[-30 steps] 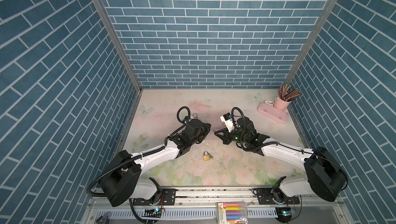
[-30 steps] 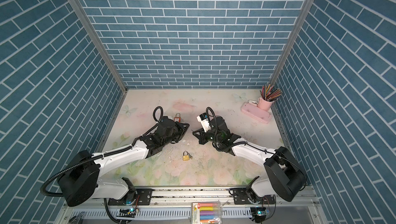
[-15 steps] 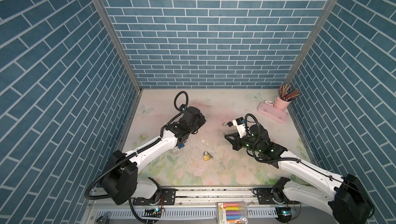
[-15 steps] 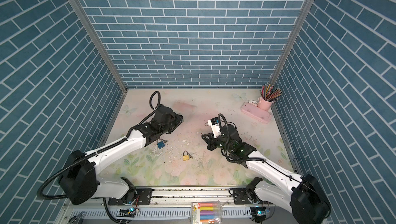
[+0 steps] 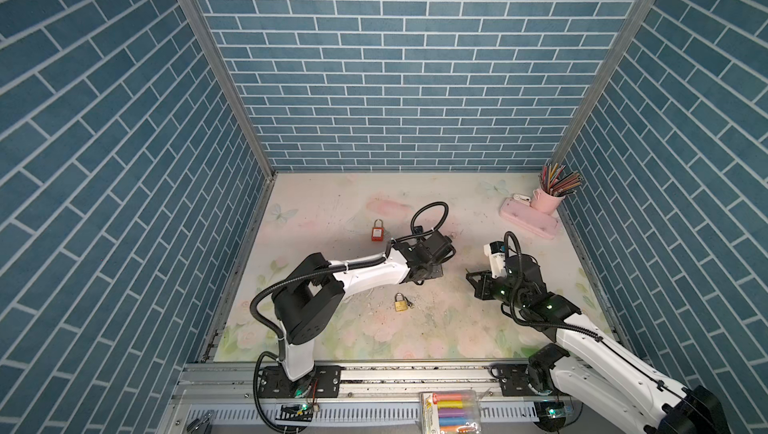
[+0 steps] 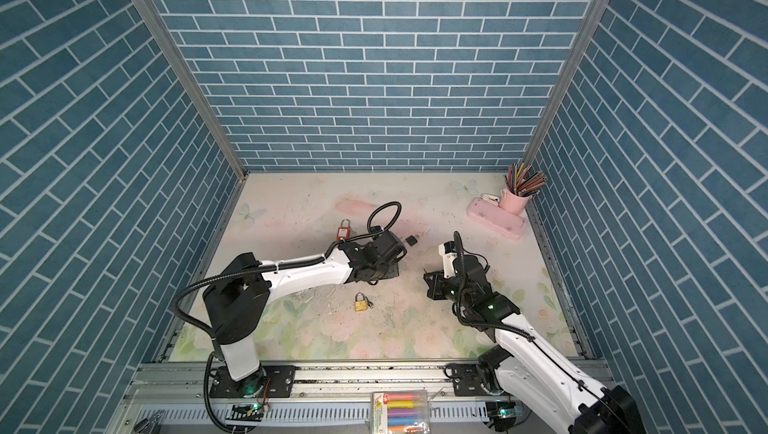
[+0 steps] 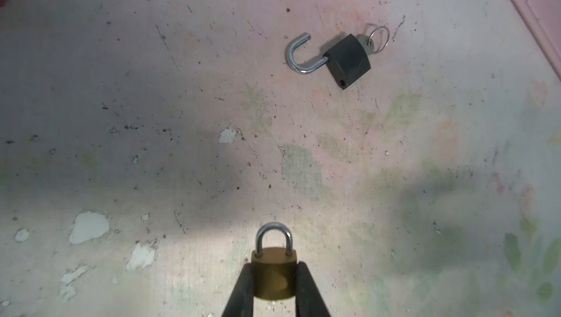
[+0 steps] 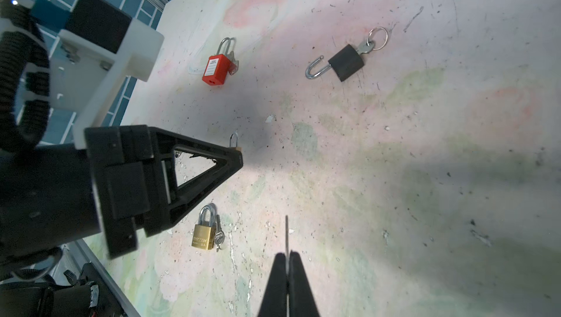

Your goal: Lock with the key

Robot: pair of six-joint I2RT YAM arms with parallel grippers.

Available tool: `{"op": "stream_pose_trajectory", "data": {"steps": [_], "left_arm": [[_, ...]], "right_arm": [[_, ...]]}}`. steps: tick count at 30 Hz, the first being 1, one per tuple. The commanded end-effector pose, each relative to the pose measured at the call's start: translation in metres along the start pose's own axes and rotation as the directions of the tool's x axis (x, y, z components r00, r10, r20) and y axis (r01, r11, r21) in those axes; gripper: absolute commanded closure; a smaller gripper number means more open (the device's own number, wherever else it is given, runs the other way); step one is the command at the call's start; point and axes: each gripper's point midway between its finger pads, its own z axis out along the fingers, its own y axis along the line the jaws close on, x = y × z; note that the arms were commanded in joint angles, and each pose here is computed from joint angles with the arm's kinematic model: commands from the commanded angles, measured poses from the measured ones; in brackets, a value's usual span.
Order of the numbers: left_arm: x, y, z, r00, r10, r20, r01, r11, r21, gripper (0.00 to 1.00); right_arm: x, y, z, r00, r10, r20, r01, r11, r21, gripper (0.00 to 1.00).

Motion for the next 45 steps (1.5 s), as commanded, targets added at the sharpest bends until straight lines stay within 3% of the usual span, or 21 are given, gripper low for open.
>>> {"op": "stream_pose_trajectory", "data": {"steps": [1,18,42,45], "left_arm": [[-0.005,0.0,0.008,1.0,0.022,0.014,-0.021,0.999,-0.045,1.0],[0.002,-0.023,0.049,0.997,0.058,-0.05,-0.059,0.998,-0.026,1.0],[-0.017,-0.031,0.075,0.991,0.131,-0.022,-0.132,0.989,-0.073,1.0],[-0.016,-0.033,0.075,0.99,0.135,-0.027,-0.137,0.988,-0.068,0.85]], "right_arm": [[0.004,-0.004,0.002,0.999,0.039,-0.016,-0.039,0.999,0.011,1.0],[0.007,-0.016,0.007,0.998,0.058,-0.032,-0.057,0.998,0.033,1.0],[0.003,-0.021,0.008,0.997,0.066,-0.029,-0.065,0.997,0.033,1.0],[0.003,-0.022,0.008,0.997,0.068,-0.03,-0.067,0.997,0.035,1.0]]}}
